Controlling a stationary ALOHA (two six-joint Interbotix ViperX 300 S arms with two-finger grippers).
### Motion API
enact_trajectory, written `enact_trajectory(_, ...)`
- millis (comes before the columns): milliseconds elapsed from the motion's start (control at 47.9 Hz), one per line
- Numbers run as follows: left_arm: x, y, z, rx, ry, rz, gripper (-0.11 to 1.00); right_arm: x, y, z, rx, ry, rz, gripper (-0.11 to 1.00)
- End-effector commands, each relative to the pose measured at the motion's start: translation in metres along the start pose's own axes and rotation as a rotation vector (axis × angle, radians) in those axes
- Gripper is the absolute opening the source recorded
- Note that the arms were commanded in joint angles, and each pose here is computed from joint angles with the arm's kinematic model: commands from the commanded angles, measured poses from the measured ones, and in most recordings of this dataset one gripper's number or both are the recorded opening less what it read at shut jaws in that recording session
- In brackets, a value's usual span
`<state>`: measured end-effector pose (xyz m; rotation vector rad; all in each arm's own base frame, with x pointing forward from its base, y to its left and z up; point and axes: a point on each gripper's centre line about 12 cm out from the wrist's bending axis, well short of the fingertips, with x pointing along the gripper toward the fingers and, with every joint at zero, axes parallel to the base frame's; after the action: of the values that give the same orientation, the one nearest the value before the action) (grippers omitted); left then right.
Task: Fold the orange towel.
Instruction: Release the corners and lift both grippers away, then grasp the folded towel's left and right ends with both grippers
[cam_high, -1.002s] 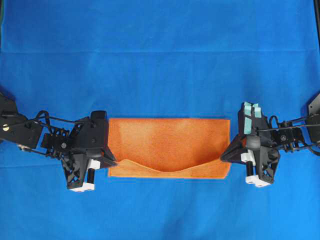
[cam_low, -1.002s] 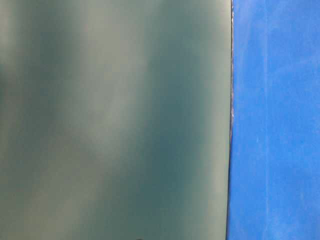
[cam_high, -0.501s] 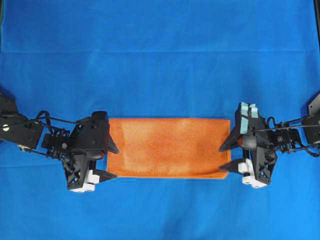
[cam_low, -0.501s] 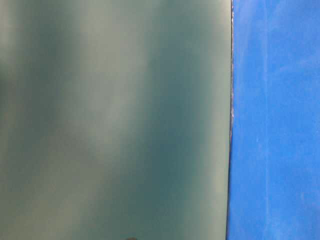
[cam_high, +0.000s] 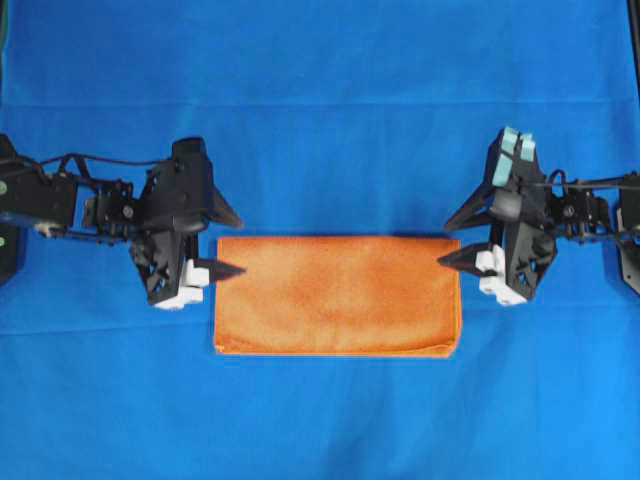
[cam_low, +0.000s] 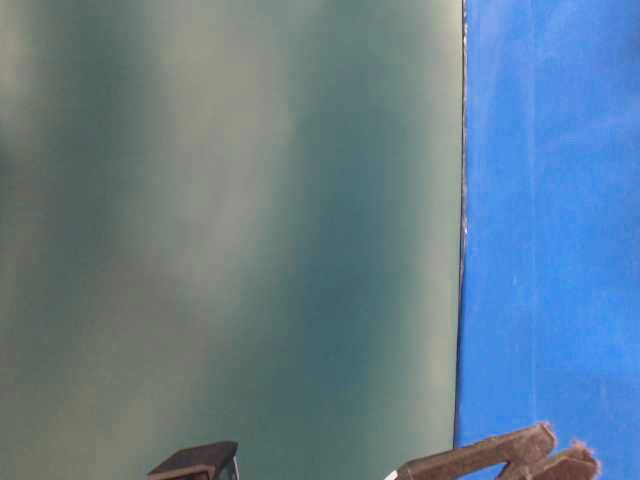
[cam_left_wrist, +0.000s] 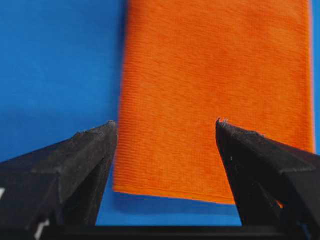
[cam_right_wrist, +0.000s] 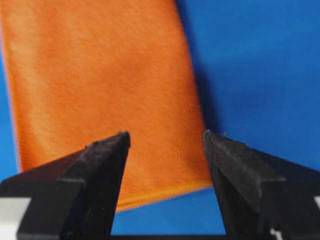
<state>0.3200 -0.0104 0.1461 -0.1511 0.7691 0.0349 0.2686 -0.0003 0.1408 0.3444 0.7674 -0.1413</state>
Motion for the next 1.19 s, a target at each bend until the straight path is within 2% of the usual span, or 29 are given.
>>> enact_trajectory(0, -0.002, 0.004, 0.005, -0.003, -0.018, 0.007, 0.72, 0.001, -0.002, 0.007, 0.000, -0.007, -0.010, 0.63)
enact_trajectory(146, 0.008, 0.010, -0.002, -0.014, 0.001, 0.022, 0.71, 0.010, -0.007, 0.001, 0.005, 0.028, -0.030, 0.63)
enact_trajectory(397, 0.033, 0.021, -0.032, -0.027, 0.093, 0.050, 0.71, 0.031, -0.015, -0.016, 0.021, 0.100, -0.061, 0.62)
enact_trajectory(585, 0.037, 0.022, -0.042, -0.041, 0.113, 0.055, 0.71, 0.039, -0.019, -0.025, 0.038, 0.125, -0.073, 0.62)
enact_trajectory(752, 0.036, 0.022, -0.045, -0.073, 0.119, 0.056, 0.70, 0.039, -0.019, -0.025, 0.041, 0.129, -0.074, 0.62)
enact_trajectory(835, 0.036, 0.021, -0.046, -0.084, 0.129, 0.057, 0.63, 0.039, -0.018, -0.025, 0.040, 0.132, -0.074, 0.62)
enact_trajectory(919, 0.037, 0.018, -0.047, -0.081, 0.149, 0.053, 0.47, 0.039, -0.017, -0.025, 0.035, 0.135, -0.072, 0.60)
enact_trajectory(1002, 0.038, 0.014, -0.048, -0.071, 0.172, 0.047, 0.26, 0.039, -0.015, -0.026, 0.026, 0.137, -0.067, 0.50)
enact_trajectory(1086, 0.038, 0.011, -0.048, -0.066, 0.196, 0.045, 0.09, 0.038, -0.012, -0.026, 0.018, 0.135, -0.059, 0.28)
enact_trajectory(1107, 0.038, 0.010, -0.048, -0.062, 0.204, 0.044, 0.06, 0.038, -0.011, -0.026, 0.017, 0.136, -0.058, 0.19)
enact_trajectory(1169, 0.037, 0.009, -0.047, -0.062, 0.213, 0.045, 0.02, 0.037, -0.011, -0.025, 0.016, 0.132, -0.055, 0.03)
